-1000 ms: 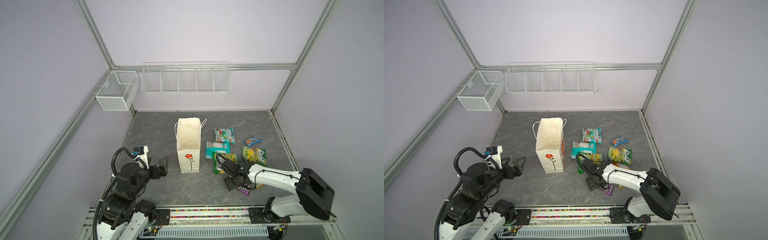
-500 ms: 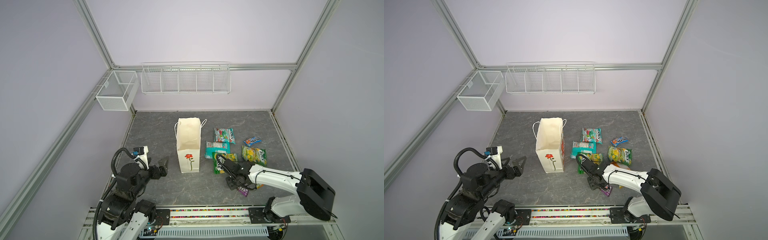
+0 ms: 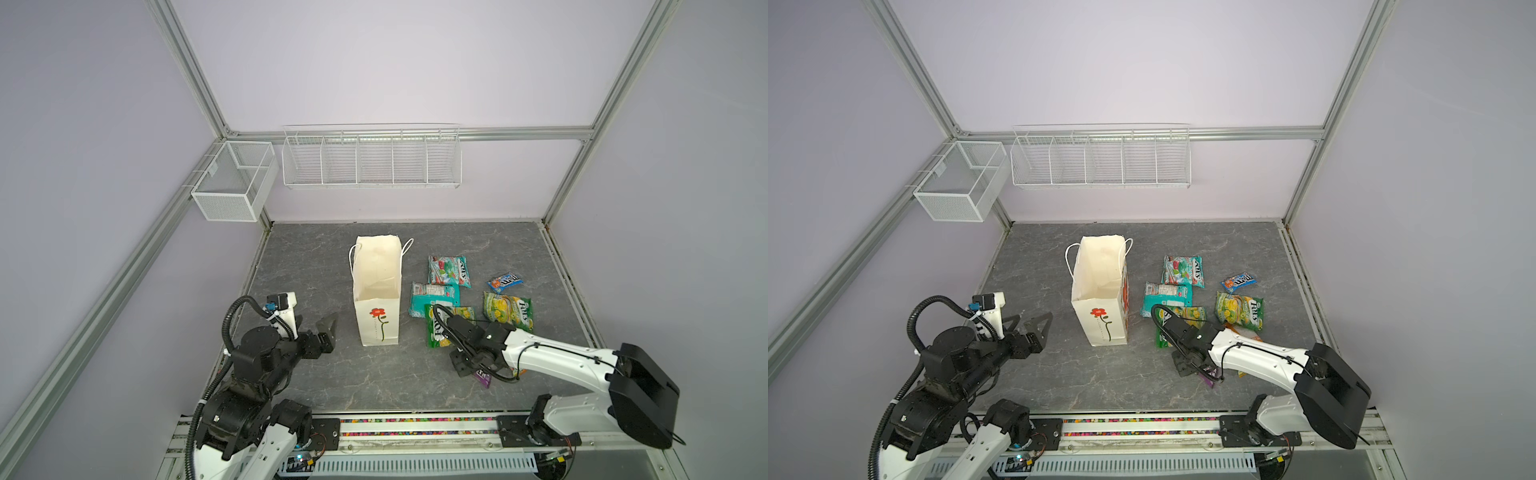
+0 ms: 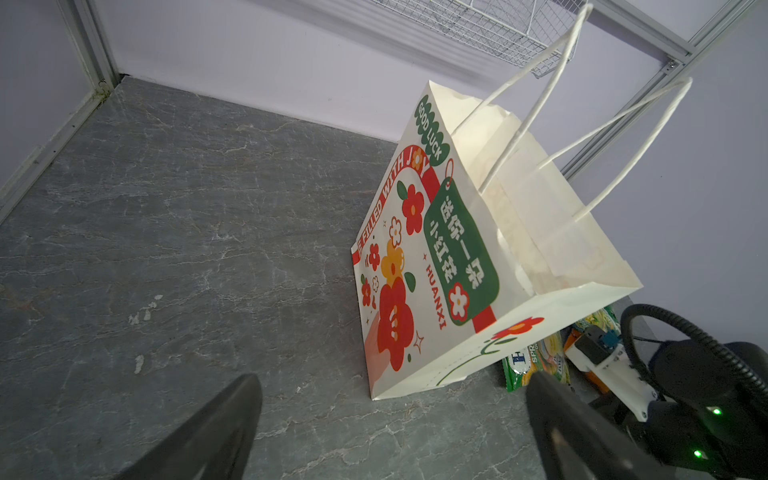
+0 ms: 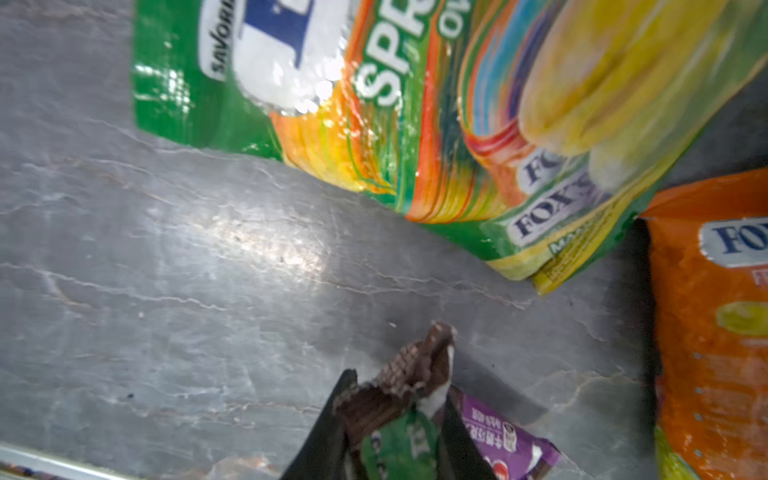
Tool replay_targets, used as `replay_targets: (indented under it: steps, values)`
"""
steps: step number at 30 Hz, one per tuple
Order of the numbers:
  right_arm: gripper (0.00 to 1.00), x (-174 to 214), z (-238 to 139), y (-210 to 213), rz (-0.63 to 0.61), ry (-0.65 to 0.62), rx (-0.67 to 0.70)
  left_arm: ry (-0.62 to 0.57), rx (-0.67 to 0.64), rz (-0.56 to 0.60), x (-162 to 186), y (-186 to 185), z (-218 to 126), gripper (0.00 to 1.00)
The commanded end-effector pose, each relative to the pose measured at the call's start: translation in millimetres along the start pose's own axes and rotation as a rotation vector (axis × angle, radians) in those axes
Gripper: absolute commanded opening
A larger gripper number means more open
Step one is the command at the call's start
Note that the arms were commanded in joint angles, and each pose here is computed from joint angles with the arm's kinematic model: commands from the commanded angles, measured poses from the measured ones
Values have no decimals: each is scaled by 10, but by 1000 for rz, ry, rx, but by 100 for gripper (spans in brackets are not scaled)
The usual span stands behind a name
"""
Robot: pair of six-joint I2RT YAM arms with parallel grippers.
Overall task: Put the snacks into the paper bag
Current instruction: 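Reach the right gripper down and grasp the purple M&M's pack, then lift the purple M&M's pack with the right gripper toward the bag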
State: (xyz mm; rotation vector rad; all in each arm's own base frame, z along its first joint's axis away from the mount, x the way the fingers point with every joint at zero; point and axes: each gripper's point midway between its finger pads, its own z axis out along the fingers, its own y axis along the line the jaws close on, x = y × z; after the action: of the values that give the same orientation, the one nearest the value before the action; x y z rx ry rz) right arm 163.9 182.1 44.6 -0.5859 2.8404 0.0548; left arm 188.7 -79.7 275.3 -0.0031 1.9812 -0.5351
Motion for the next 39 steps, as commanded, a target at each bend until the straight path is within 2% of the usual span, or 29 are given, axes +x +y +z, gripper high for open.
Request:
replay_targets:
  steps: [1,17,39]
  values:
    - [28,-78,-177,6,3,-41,2,-16,-10,8,-9,23,-3,99]
    - [22,-411,-775,148,0,-240,-104,-18,-6,7,-8,19,-9,99]
    - [23,-966,-1672,323,-56,-505,-215,-10,-4,6,3,14,22,99]
